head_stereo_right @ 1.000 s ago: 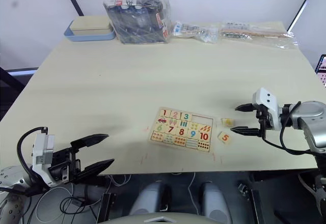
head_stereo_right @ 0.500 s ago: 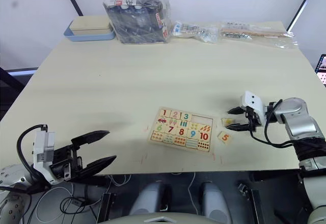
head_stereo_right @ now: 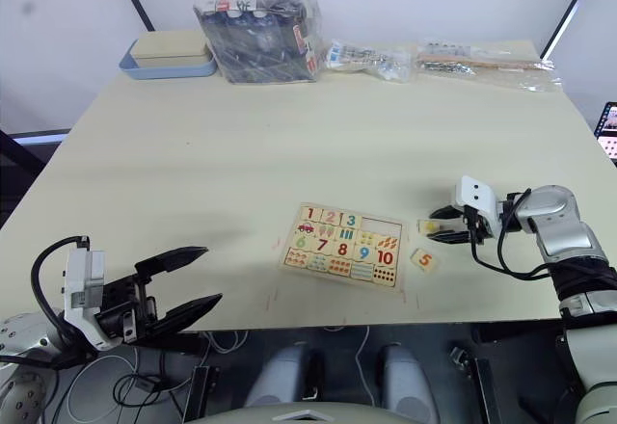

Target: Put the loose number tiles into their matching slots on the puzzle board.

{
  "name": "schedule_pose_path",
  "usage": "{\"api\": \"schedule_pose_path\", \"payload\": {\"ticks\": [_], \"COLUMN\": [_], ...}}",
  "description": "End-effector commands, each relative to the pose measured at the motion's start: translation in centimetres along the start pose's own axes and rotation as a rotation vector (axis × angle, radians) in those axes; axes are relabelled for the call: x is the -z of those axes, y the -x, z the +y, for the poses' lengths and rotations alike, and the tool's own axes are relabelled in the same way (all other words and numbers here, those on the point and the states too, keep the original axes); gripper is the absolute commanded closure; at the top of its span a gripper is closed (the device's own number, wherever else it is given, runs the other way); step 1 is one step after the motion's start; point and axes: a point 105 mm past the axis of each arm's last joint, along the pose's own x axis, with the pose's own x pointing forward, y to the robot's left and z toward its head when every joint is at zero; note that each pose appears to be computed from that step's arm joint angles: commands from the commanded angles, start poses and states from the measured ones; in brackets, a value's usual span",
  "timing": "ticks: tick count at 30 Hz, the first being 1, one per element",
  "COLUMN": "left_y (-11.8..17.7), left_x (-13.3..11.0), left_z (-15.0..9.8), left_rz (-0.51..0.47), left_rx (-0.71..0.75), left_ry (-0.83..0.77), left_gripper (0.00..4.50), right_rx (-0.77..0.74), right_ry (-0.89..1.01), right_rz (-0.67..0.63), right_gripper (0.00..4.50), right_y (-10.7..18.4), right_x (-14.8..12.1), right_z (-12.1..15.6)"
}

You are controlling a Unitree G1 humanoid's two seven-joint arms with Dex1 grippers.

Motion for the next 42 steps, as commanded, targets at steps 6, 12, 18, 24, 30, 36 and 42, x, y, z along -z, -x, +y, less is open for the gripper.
{"api": "schedule_pose_path", "payload": {"ticks": [6, 12, 18, 24, 30, 36, 42], "left_y": [-0.1, 0.0, 0.1, 0.1, 0.0, 0.1, 0.1], "left_x": [-0.8, -0.8, -0.9, -1.0, -0.9, -0.8, -1.2], "left_z": [0.0, -0.1, 0.0, 0.1, 0.0, 0.1, 0.5], "left_rz": [-0.024, -0.025, -0.026, -0.030, -0.029, -0.027, -0.054], "left_rx": [0.014, 0.011, 0.009, 0.001, -0.005, -0.021, -0.031], "left_ry": [-0.022, -0.017, -0.016, -0.024, -0.028, -0.033, -0.049], "left_gripper": [0.00, 0.00, 0.00, 0.00, 0.00, 0.00, 0.00], "right_rx": [0.016, 0.021, 0.013, 0.019, 0.039, 0.068, 0.011], "right_ry": [-0.011, -0.031, -0.047, -0.043, -0.002, 0.022, -0.067], "right_rz": [-0.020, -0.022, -0.013, -0.054, -0.076, 0.081, 0.248], "right_gripper": [2.24, 2.24, 2.24, 3.62, 3.62, 3.62, 3.62], "right_y": [0.4, 0.7, 0.2, 0.4, 1.3, 0.9, -0.6], "right_x": [0.0, 0.3, 0.5, -0.7, -3.8, -9.9, -12.2], "right_z": [-0.1, 0.0, 0.1, 0.0, 0.1, 1.0, 2.2]}}
